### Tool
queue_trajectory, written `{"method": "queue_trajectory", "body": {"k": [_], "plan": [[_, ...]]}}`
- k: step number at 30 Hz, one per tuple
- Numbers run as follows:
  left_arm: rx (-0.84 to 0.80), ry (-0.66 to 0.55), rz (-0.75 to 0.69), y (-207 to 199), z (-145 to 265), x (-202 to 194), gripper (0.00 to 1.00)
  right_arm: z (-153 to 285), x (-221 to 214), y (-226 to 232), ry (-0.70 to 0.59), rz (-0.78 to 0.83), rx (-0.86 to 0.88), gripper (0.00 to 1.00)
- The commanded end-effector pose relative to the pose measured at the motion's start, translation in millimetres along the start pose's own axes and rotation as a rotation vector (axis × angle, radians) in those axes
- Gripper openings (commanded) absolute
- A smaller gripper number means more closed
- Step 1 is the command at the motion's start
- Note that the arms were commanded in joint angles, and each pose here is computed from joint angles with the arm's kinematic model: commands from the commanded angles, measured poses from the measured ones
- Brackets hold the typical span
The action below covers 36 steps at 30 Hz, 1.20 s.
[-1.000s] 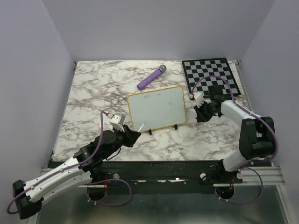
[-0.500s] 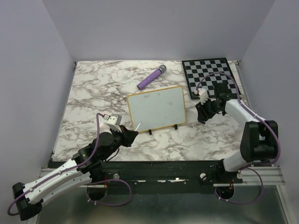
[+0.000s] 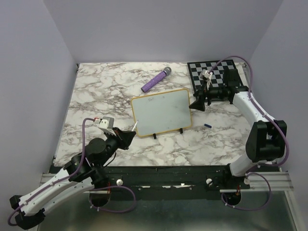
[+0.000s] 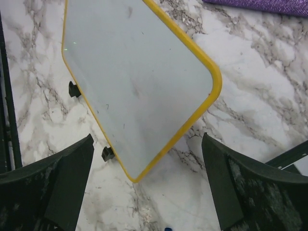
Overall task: Write a sentence on the whiteboard
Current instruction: Pick up the whiteboard from the whiteboard stand.
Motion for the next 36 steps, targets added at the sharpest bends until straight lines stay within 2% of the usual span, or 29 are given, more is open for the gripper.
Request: {"method": "queue_trajectory", "body": {"k": [1, 10, 16, 31, 35, 36], "plan": [[0.030, -0.037, -0.002, 8.0, 8.7, 4.7, 0.00, -3.2, -3.2, 1.9, -0.055, -0.086, -0.026, 0.99], [0.021, -0.048, -0.009, 7.2, 5.6, 4.8, 0.00, -28.7, -41.1, -10.3, -0.028, -0.339, 0.020, 0.97], [0.005, -0.042, 0.000, 6.5, 0.1, -0.1, 0.00, -38.8, -41.3, -11.8, -0.096, -0.398, 0.101, 0.91], [0.015, -0.030, 0.003, 3.3, -7.4, -1.6, 0.00, -67.4, -45.1, -4.2, -0.149, -0.538, 0.292, 0.60], [0.012, -0.023, 0.006, 1.9, -8.8, -2.6, 0.00, -72.0, -44.9, -3.3, -0.156, -0.554, 0.323, 0.45], [0.013, -0.020, 0.007, 2.1, -9.3, -3.4, 0.00, -72.8, -45.1, -2.7, -0.160, -0.556, 0.333, 0.36]]}}
Point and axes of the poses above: each gripper's point midway between its finger pads, its own z axis back along the fingers, its own y axis along the line the jaws close on, x = y × z, the point moved 7 cm from there along z, back along the fingers, and after that the axes turned 12 degrees about z, right-handed, at the moved point
